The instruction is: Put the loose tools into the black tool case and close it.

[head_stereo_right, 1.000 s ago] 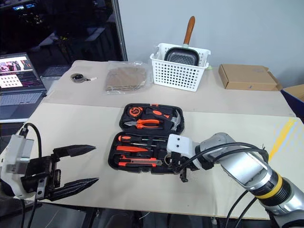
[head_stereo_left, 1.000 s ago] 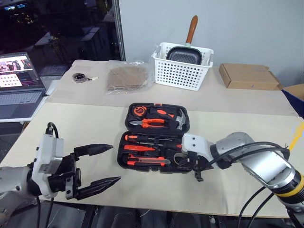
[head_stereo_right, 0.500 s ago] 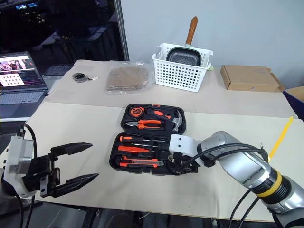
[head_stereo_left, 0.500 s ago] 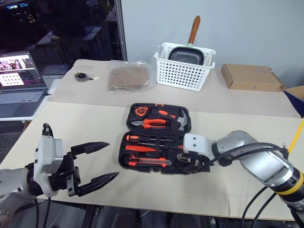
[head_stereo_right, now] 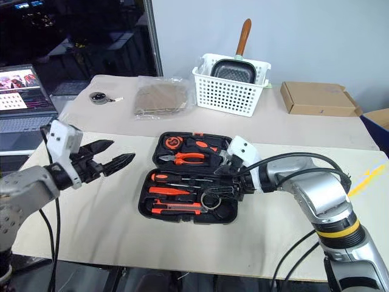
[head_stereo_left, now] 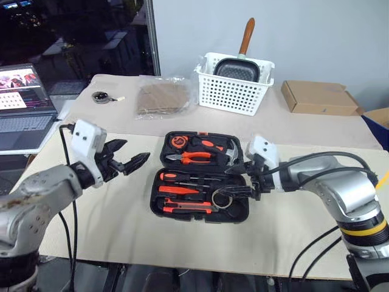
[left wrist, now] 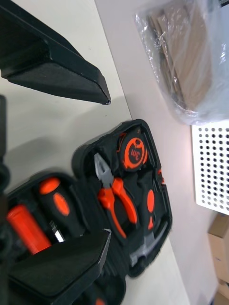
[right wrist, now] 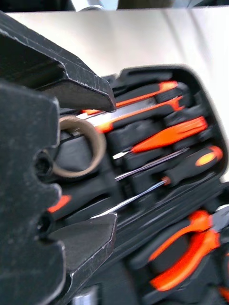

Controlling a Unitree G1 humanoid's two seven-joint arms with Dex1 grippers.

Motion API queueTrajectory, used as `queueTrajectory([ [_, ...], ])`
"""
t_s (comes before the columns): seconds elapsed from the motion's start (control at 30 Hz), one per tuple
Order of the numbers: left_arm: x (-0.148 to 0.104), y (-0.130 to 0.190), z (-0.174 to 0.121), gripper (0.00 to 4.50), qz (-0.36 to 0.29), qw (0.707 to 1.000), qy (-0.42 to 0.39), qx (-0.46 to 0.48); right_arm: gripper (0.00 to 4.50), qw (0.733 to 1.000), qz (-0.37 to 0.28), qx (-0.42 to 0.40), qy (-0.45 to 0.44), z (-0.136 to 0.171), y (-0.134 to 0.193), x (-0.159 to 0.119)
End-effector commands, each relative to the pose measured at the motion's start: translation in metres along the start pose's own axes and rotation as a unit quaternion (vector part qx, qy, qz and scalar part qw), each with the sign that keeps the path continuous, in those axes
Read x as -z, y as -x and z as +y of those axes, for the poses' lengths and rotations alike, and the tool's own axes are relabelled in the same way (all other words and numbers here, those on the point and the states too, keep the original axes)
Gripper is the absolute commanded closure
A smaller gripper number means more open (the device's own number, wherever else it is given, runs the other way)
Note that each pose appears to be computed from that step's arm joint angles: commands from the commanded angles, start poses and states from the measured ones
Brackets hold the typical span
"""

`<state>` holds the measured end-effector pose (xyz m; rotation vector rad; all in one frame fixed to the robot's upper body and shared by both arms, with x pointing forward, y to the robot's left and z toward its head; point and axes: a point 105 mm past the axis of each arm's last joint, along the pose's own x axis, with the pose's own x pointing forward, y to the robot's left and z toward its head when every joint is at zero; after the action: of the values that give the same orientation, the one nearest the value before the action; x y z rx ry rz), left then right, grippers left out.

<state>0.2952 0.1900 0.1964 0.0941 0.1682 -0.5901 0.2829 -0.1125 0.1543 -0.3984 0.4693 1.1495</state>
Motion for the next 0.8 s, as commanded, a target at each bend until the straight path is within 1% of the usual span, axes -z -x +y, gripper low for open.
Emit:
queueTrajectory([
  [0.03, -0.01, 0.005, -0.021, 0.0, -0.018, 0.997, -0.015, 0.072, 0.6, 0.998, 0.022, 0.0, 0.06, 0.007, 0.003, 0.008],
  [0.07, -0.013, 0.012, -0.035, 0.0, -0.027, 0.992, -0.019, 0.124, 0.6, 0.997, 0.02, -0.014, 0.079, 0.014, 0.003, 0.009],
  [0.1, -0.014, 0.02, -0.047, 0.0, -0.035, 0.985, -0.024, 0.169, 1.1, 0.995, 0.018, -0.027, 0.095, 0.021, 0.003, 0.009],
  [0.13, -0.013, 0.03, -0.061, 0.0, -0.031, 0.974, -0.025, 0.222, 1.25, 0.992, 0.017, -0.039, 0.12, 0.027, 0.004, 0.009],
  [0.17, -0.01, 0.039, -0.073, 0.0, -0.022, 0.964, -0.029, 0.262, 1.57, 0.988, 0.015, -0.049, 0.143, 0.033, 0.004, 0.008],
  [0.23, 0.0, 0.054, -0.087, 0.0, 0.011, 0.947, -0.046, 0.316, 1.57, 0.986, 0.012, -0.055, 0.156, 0.036, 0.001, 0.007],
  [0.3, 0.01, 0.063, -0.093, 0.0, 0.041, 0.934, -0.066, 0.348, 1.57, 0.982, 0.009, -0.057, 0.18, 0.036, -0.003, 0.004],
  [0.43, 0.017, 0.068, -0.093, 0.0, 0.055, 0.923, -0.116, 0.363, 1.57, 0.973, 0.029, -0.07, 0.217, 0.036, -0.013, 0.011],
  [0.53, 0.017, 0.067, -0.094, 0.0, 0.049, 0.921, -0.124, 0.366, 1.57, 0.968, 0.046, -0.077, 0.236, 0.034, -0.017, 0.017],
  [0.63, 0.019, 0.067, -0.096, 0.0, 0.045, 0.921, -0.128, 0.365, 2.31, 0.96, 0.07, -0.074, 0.261, 0.027, -0.024, 0.025],
  [0.67, 0.02, 0.067, -0.096, 0.0, 0.044, 0.921, -0.129, 0.364, 2.62, 0.957, 0.076, -0.074, 0.269, 0.026, -0.025, 0.027],
  [0.7, 0.02, 0.067, -0.096, 0.0, 0.043, 0.922, -0.129, 0.362, 3.04, 0.955, 0.079, -0.071, 0.278, 0.024, -0.027, 0.028],
  [0.73, 0.021, 0.067, -0.096, 0.0, 0.042, 0.923, -0.128, 0.361, 3.29, 0.952, 0.081, -0.07, 0.285, 0.022, -0.028, 0.028],
  [0.77, 0.022, 0.067, -0.096, 0.0, 0.041, 0.923, -0.128, 0.36, 3.67, 0.95, 0.082, -0.067, 0.294, 0.02, -0.029, 0.027],
  [0.8, 0.022, 0.067, -0.096, 0.0, 0.04, 0.923, -0.128, 0.36, 3.93, 0.948, 0.083, -0.065, 0.3, 0.019, -0.03, 0.027],
])
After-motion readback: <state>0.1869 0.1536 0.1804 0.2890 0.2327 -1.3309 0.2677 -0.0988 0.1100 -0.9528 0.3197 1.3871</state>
